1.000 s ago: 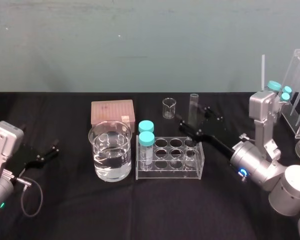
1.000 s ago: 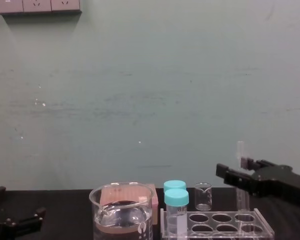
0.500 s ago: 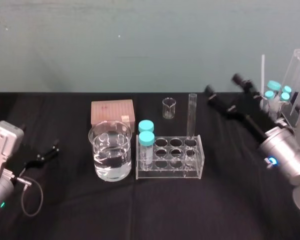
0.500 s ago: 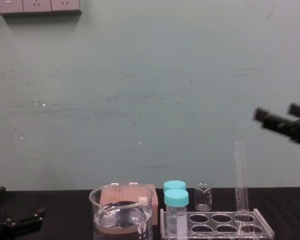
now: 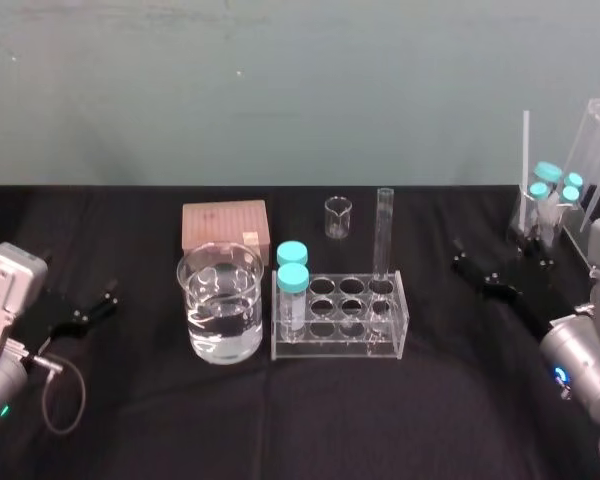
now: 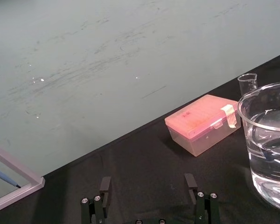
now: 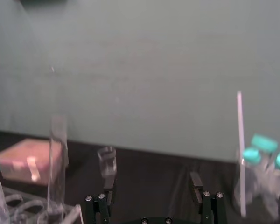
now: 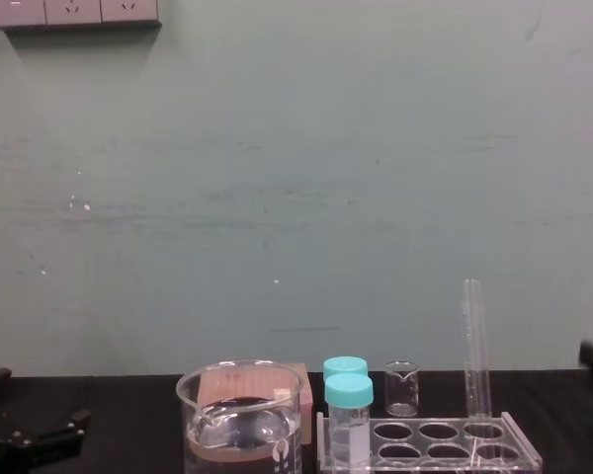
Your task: Hold the test tube with one hand and immerse one end into the beaker, then return it to the test tube rack.
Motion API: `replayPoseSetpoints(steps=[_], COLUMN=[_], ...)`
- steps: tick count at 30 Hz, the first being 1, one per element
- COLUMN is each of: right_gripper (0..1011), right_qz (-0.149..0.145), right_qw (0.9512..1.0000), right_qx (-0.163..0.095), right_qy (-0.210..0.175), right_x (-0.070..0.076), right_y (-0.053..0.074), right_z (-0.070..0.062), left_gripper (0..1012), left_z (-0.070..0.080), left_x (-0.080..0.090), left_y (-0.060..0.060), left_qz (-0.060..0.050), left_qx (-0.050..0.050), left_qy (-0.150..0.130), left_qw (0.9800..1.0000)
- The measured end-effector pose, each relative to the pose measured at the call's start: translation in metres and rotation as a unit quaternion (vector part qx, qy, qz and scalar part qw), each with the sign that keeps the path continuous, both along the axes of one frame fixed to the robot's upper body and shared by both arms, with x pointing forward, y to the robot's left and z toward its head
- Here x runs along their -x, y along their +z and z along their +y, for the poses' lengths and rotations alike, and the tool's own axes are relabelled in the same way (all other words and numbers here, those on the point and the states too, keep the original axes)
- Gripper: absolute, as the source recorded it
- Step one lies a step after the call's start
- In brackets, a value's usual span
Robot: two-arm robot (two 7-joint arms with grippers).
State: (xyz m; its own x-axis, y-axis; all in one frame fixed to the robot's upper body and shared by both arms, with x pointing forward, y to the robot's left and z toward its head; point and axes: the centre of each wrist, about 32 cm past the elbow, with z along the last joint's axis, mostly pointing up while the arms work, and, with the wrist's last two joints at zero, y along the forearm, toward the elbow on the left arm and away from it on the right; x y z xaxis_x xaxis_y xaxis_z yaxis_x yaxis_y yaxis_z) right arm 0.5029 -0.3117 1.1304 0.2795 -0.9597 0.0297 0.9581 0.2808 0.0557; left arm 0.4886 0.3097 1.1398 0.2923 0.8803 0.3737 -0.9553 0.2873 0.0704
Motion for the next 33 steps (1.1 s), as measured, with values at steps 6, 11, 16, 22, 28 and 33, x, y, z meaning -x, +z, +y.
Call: replayPoseSetpoints(steps=[6, 11, 16, 22, 28, 33], right_gripper=[1000, 1000, 1000, 1000, 1000, 1000], right_qz=[0.025, 0.029, 0.029, 0.028, 0.028, 0.027], right_qw=[0.9997, 0.9995, 0.9995, 0.9995, 0.9996, 0.9996], right_qx=[0.007, 0.011, 0.01, 0.01, 0.01, 0.009], right_qy=[0.003, 0.004, 0.004, 0.004, 0.004, 0.004], right_x=[-0.0026, -0.0037, -0.0034, -0.003, -0.0029, -0.0028], right_y=[-0.0101, -0.0115, -0.0114, -0.0112, -0.011, -0.0109], right_z=[0.0023, 0.0029, 0.0028, 0.0027, 0.0025, 0.0023], left_gripper=[1000, 1000, 1000, 1000, 1000, 1000], left_z=[0.0, 0.0, 0.0, 0.0, 0.0, 0.0], left_x=[0.0, 0.0, 0.0, 0.0, 0.0, 0.0], left_y=[0.0, 0.0, 0.0, 0.0, 0.0, 0.0], left_qz=[0.0, 0.0, 0.0, 0.0, 0.0, 0.0], left_qx=[0.0, 0.0, 0.0, 0.0, 0.0, 0.0], left_qy=[0.0, 0.0, 0.0, 0.0, 0.0, 0.0], left_qw=[1.0, 1.0, 1.0, 1.0, 1.0, 1.0])
